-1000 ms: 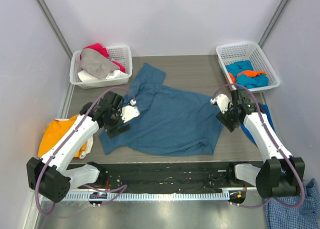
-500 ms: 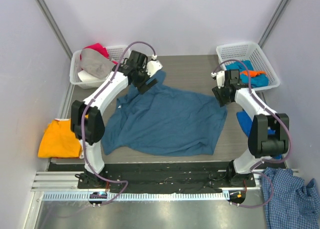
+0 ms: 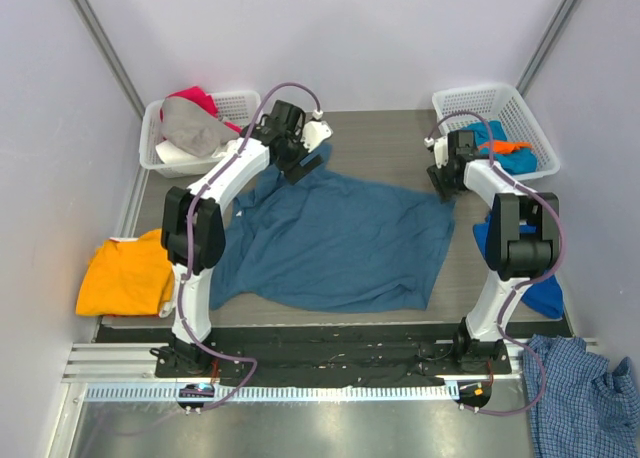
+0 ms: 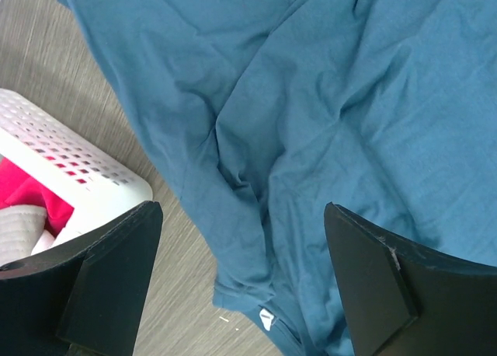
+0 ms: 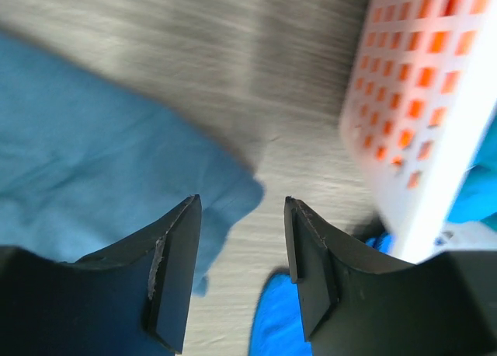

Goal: Fold and stack the t-shirts
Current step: Flatten out the tshirt

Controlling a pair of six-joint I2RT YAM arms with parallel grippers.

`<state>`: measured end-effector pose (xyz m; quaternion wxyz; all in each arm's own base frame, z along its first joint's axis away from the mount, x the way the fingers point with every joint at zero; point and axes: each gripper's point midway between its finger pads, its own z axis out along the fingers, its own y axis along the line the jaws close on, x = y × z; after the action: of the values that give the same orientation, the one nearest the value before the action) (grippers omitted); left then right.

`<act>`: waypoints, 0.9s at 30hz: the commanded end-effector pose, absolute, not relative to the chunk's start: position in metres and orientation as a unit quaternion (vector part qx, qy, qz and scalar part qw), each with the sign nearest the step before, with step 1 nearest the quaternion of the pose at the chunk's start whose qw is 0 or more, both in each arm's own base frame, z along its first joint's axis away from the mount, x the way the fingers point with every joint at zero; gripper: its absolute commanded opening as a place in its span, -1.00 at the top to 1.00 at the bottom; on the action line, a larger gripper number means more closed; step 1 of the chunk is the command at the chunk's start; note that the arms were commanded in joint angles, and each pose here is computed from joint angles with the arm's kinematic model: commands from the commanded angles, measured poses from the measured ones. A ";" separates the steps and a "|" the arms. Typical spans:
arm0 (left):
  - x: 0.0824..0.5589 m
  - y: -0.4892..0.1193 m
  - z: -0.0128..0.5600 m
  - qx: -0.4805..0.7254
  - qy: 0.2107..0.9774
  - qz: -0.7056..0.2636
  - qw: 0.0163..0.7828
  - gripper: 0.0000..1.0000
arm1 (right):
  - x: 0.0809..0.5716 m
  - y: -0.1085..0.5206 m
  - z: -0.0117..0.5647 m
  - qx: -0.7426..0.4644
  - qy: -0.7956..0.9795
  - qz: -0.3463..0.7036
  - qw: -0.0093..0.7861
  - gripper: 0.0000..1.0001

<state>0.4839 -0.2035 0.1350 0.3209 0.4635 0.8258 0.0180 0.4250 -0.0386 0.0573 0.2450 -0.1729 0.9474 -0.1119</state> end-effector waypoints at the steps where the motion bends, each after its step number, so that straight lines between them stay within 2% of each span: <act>1: 0.501 -0.208 0.154 0.467 0.807 0.028 0.360 -0.80 | 0.447 -0.057 0.070 -0.157 0.941 -0.127 0.271 -0.07; 11: 0.511 -0.196 0.157 0.466 0.804 0.067 0.363 -0.80 | 0.435 -0.056 0.051 -0.169 0.947 -0.112 0.249 -0.05; 27: 0.520 -0.183 0.152 0.466 0.802 0.097 0.361 -0.82 | 0.427 -0.052 0.007 -0.195 0.957 -0.078 0.201 0.10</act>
<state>0.5033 -0.1880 0.1424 0.3368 0.4730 0.8103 0.0788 0.4261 -0.0475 0.0241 0.2120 -0.1923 0.9539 -0.0908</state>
